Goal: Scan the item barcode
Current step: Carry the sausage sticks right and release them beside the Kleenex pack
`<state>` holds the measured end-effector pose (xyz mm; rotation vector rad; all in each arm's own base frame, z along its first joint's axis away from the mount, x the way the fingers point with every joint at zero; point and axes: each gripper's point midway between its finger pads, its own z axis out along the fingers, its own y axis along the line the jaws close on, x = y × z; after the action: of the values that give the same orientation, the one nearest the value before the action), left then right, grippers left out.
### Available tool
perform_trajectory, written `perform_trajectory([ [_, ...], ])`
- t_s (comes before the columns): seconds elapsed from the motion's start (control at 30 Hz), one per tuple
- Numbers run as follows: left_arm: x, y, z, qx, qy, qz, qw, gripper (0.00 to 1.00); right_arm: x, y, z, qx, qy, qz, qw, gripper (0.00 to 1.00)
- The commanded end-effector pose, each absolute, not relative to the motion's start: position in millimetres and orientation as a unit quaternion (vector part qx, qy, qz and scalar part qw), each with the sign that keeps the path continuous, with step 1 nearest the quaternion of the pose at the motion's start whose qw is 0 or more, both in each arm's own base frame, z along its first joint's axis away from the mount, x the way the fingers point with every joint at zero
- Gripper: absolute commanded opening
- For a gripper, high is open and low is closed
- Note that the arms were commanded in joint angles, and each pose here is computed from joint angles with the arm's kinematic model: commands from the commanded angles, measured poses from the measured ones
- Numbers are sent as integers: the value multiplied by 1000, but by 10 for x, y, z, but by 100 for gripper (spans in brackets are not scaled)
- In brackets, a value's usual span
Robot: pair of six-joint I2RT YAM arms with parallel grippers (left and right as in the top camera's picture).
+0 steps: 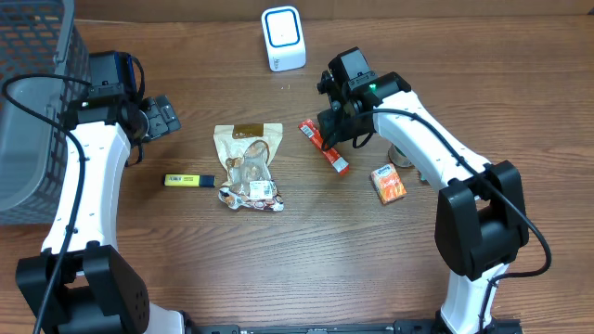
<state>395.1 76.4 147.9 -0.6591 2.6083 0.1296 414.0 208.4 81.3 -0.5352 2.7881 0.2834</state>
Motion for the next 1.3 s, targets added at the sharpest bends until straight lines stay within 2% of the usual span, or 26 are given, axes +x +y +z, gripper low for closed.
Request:
perform_trajectory([
  [0.0, 3987, 733, 1590, -226, 944, 44, 237, 100, 4156, 2130, 704, -182, 967, 105, 143, 52],
  [0.17, 3987, 733, 1590, -226, 944, 44, 237, 100, 4198, 2149, 428, -166, 971, 106, 139, 51],
  [0.23, 3987, 733, 1590, -226, 944, 44, 237, 100, 4179, 2140, 287, -158, 973, 105, 129, 47],
  [0.37, 3987, 733, 1590, -226, 944, 44, 237, 100, 4124, 2114, 131, -154, 977, 100, 110, 28],
  [0.73, 3987, 733, 1590, -226, 944, 44, 237, 100, 3925, 1672, 45, -64, 996, -5, 63, 17],
  [0.93, 3986, 734, 1590, -226, 944, 44, 237, 100, 3676, 1428, 44, -41, 997, -60, 14, 19],
  [1.03, 3987, 733, 1590, -226, 944, 44, 237, 100, 3721, 1451, 116, -43, 997, -56, 23, 23],
  [1.13, 3987, 733, 1590, -226, 944, 44, 237, 100, 3864, 1555, 383, -58, 996, -41, 50, 31],
  [1.27, 3986, 735, 1590, -226, 944, 45, 237, 100, 4009, 1861, 888, -102, 991, 9, 91, 35],
])
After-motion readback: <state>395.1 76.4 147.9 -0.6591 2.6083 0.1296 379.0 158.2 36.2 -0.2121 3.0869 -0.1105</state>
